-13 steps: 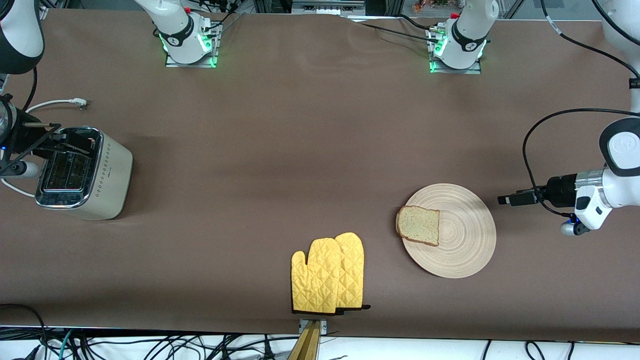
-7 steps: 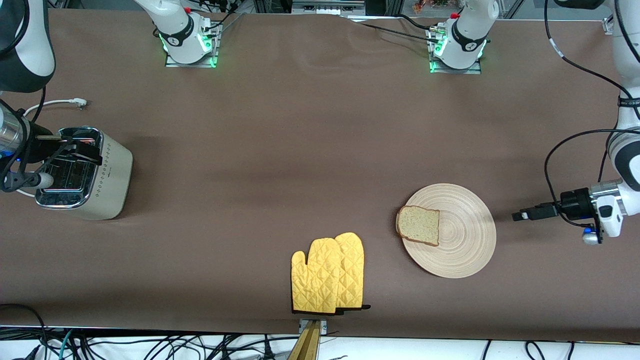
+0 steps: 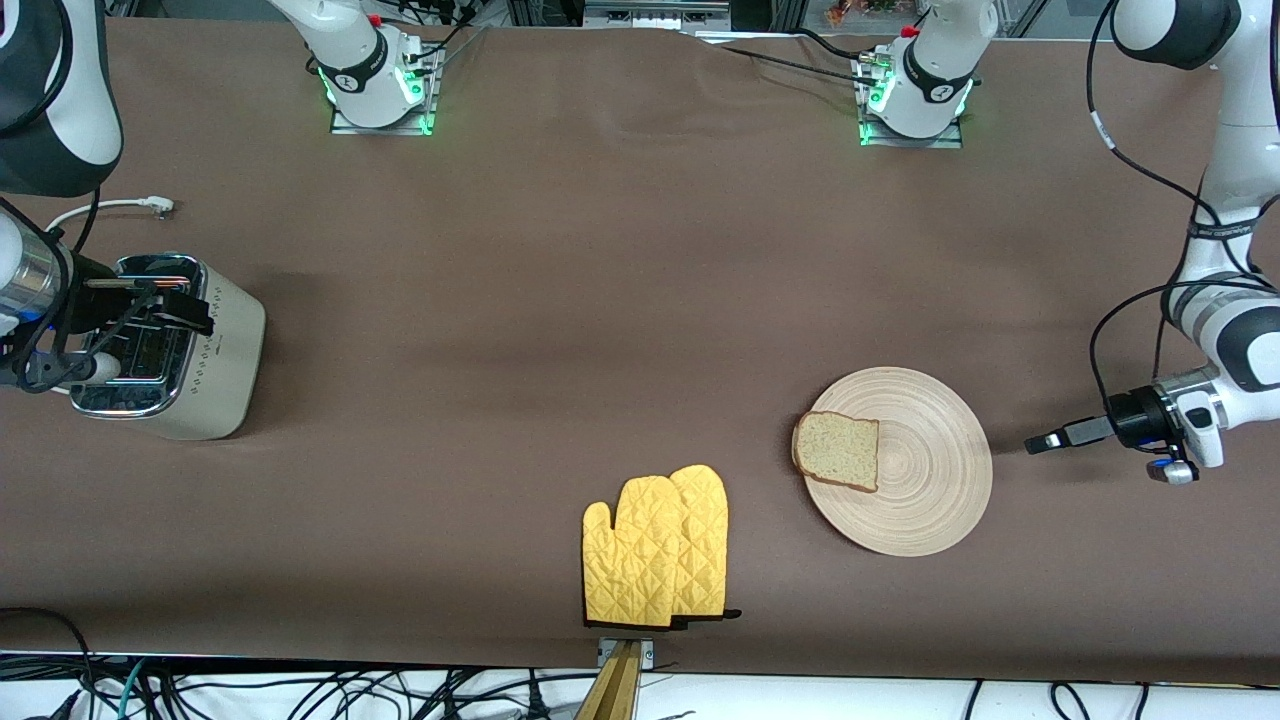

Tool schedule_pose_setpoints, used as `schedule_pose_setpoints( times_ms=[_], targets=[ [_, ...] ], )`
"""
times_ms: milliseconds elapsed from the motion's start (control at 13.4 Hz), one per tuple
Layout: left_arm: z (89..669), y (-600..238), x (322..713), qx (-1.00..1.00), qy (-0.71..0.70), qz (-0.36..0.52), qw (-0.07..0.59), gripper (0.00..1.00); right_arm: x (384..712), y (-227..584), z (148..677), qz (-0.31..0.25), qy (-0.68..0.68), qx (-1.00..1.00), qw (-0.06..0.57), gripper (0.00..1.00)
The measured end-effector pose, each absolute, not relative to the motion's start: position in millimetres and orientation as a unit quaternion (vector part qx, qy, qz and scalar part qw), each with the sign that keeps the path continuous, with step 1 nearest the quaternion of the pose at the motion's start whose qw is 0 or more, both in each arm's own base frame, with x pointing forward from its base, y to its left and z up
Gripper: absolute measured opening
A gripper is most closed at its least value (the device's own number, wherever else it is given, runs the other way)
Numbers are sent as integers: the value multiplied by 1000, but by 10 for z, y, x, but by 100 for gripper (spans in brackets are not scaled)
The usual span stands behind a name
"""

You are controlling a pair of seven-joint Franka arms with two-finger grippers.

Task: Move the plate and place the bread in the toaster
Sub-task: 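Lower the left gripper to the wooden plate's rim, then push the wooden plate with the left gripper toward the toaster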

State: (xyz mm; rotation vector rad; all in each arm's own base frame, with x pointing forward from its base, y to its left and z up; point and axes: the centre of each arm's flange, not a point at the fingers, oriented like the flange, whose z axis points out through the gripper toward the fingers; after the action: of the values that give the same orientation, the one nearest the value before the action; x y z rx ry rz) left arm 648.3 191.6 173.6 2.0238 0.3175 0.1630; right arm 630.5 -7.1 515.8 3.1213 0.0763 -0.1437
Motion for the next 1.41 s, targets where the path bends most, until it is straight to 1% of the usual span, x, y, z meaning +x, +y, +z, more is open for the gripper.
schedule_pose_setpoints(
  times_ms=[149,298,521,595,670,818,893,967,1042,1116,1190,1265,1414],
  targets=[
    [1497,1899,6391,831,125,88,534,100,6306,-68,5158,-46,25,999,8,100],
    [1303,1882,6318,830,112,94,538,100,6306,-65,5156,-46,25,999,8,100],
    [1175,1826,6278,829,104,92,542,96,6313,-64,5133,-48,25,999,8,100],
    [1147,1783,6274,828,103,89,544,86,6316,-64,5121,-49,25,998,8,100],
    [1127,1723,6273,827,99,87,547,73,6319,-64,5111,-50,25,998,8,100],
    [1082,1595,6271,828,83,85,548,53,6322,-63,5105,-50,25,998,8,100],
    [1047,1559,6258,828,76,86,549,53,6322,-63,5105,-50,25,998,8,100],
    [1008,1549,6240,828,73,86,549,42,6322,-63,5105,-50,25,998,8,100],
    [973,1554,6224,829,71,87,549,35,6322,-63,5105,-50,25,998,8,100],
    [947,1553,6213,828,70,86,549,34,6323,-63,5103,-50,25,998,8,100],
    [931,1551,6207,828,70,86,549,24,6324,-63,5099,-50,25,998,8,100],
    [923,1551,6204,828,70,86,549,21,6326,-62,5094,-50,25,998,8,100],
    [907,1550,6198,828,71,85,549,22,6327,-58,5091,-51,25,998,8,100]
  ],
)
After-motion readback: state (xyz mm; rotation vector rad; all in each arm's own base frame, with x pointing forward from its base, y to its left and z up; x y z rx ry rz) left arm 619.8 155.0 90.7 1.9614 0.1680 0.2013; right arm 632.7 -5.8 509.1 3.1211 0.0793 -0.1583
